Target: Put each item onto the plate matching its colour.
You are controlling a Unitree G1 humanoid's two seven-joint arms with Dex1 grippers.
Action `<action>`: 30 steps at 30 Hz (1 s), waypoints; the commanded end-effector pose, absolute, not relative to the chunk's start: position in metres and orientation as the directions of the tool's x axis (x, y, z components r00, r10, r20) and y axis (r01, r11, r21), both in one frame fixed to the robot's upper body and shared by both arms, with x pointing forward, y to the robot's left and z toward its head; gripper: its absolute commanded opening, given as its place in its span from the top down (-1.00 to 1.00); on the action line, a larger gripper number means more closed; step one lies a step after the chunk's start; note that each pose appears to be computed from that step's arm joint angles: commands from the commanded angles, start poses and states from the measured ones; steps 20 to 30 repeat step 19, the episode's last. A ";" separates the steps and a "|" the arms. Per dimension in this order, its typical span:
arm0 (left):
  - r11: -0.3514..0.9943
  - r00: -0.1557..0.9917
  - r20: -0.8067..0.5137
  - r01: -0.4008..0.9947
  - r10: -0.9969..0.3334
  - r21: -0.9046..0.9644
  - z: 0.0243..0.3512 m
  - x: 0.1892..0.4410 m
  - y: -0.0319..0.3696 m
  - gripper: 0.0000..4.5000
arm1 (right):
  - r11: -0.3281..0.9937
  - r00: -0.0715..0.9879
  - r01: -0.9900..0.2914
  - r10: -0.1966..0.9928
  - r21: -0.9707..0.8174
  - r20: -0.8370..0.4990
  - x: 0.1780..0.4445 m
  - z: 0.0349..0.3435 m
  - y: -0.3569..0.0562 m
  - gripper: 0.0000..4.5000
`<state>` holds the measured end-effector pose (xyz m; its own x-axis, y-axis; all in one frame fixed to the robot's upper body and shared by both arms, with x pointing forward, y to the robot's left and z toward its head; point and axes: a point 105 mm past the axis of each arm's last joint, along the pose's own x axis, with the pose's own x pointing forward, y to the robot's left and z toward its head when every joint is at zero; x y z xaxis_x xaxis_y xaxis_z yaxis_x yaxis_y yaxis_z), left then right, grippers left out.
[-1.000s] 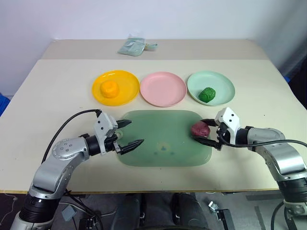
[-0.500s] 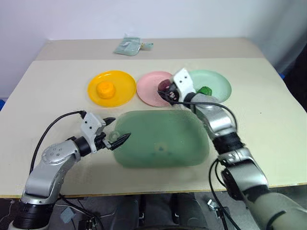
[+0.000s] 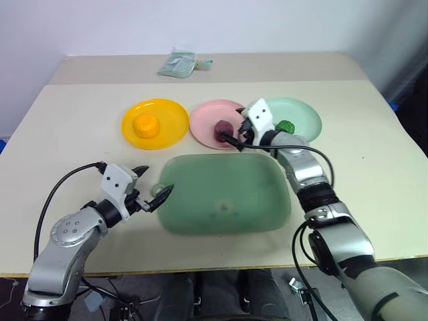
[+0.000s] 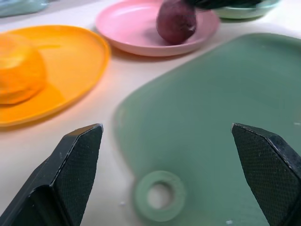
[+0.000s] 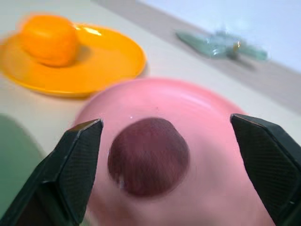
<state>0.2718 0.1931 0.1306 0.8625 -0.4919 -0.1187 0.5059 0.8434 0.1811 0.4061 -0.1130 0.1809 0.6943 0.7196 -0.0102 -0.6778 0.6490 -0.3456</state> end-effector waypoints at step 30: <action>0.958 0.981 -0.117 0.175 -0.152 0.229 0.132 0.245 0.287 -1.00 | 0.696 0.729 -0.684 0.653 -0.217 -0.204 0.349 0.159 -0.242 -0.98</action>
